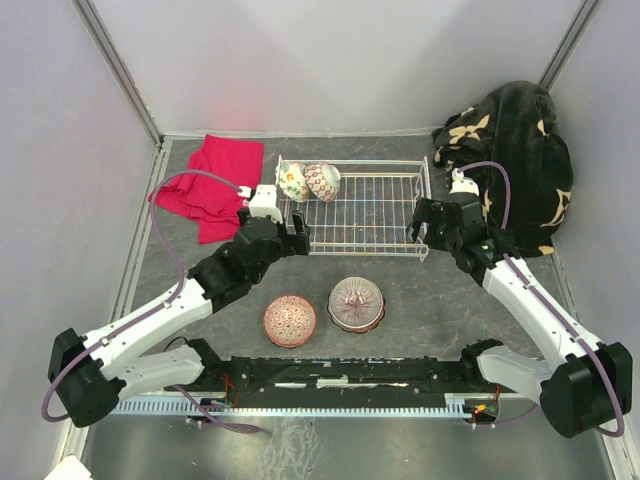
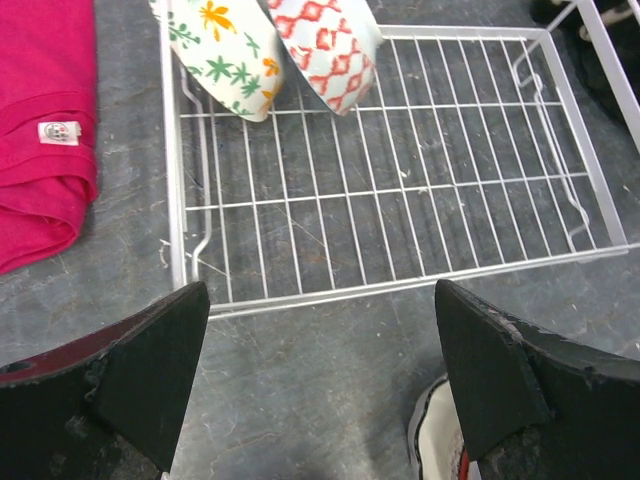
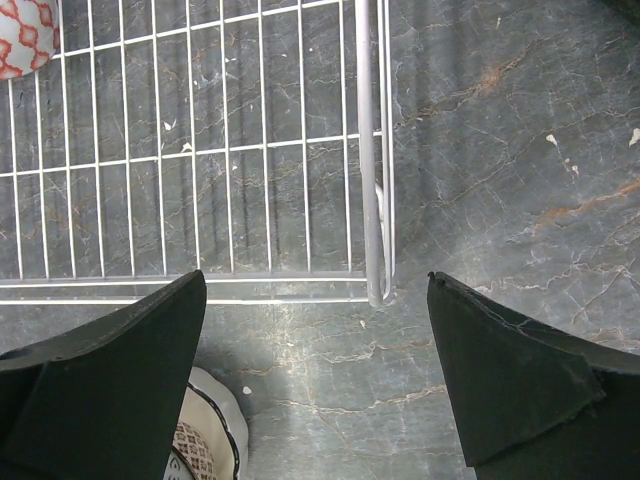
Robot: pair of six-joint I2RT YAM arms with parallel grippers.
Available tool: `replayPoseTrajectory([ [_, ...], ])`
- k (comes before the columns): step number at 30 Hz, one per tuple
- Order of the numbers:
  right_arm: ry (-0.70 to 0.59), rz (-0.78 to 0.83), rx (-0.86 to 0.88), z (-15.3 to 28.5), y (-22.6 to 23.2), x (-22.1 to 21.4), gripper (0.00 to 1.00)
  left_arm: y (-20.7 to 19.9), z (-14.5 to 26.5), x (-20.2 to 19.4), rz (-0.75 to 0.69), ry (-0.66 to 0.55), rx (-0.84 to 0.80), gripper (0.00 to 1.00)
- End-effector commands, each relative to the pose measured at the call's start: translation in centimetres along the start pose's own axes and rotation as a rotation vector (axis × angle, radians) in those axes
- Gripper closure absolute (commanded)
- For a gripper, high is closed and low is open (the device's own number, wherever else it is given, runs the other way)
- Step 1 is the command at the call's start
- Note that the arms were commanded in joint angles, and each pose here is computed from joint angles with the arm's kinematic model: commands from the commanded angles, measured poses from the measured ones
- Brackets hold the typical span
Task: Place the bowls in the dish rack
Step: Pick up the bowl from the center of the board.
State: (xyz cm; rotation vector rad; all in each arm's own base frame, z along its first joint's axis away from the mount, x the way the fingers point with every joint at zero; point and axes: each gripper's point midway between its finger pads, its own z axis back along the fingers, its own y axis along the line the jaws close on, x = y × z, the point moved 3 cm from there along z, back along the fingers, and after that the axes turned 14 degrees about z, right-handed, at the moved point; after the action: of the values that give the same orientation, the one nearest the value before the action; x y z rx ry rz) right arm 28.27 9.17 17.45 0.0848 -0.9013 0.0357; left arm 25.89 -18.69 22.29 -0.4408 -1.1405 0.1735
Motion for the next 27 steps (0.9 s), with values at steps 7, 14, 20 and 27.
replayPoseTrajectory([
  [7,-0.056,-0.01,0.01,0.5,0.2,1.1,0.01,-3.1,3.3,1.1,-0.054,0.055,-0.066,0.01],
  [14,-0.062,-0.011,0.007,0.8,0.1,1.2,0.01,-3.1,8.4,-0.9,0.009,0.104,-0.148,0.03],
  [20,-0.067,-0.013,0.014,0.9,0.2,1.3,0.0,-2.9,8.7,-5.4,-0.046,0.186,-0.112,0.03],
  [27,-0.065,-0.014,0.009,0.9,0.1,1.3,0.0,-1.5,10.2,-10.0,-0.077,0.237,-0.091,0.05],
])
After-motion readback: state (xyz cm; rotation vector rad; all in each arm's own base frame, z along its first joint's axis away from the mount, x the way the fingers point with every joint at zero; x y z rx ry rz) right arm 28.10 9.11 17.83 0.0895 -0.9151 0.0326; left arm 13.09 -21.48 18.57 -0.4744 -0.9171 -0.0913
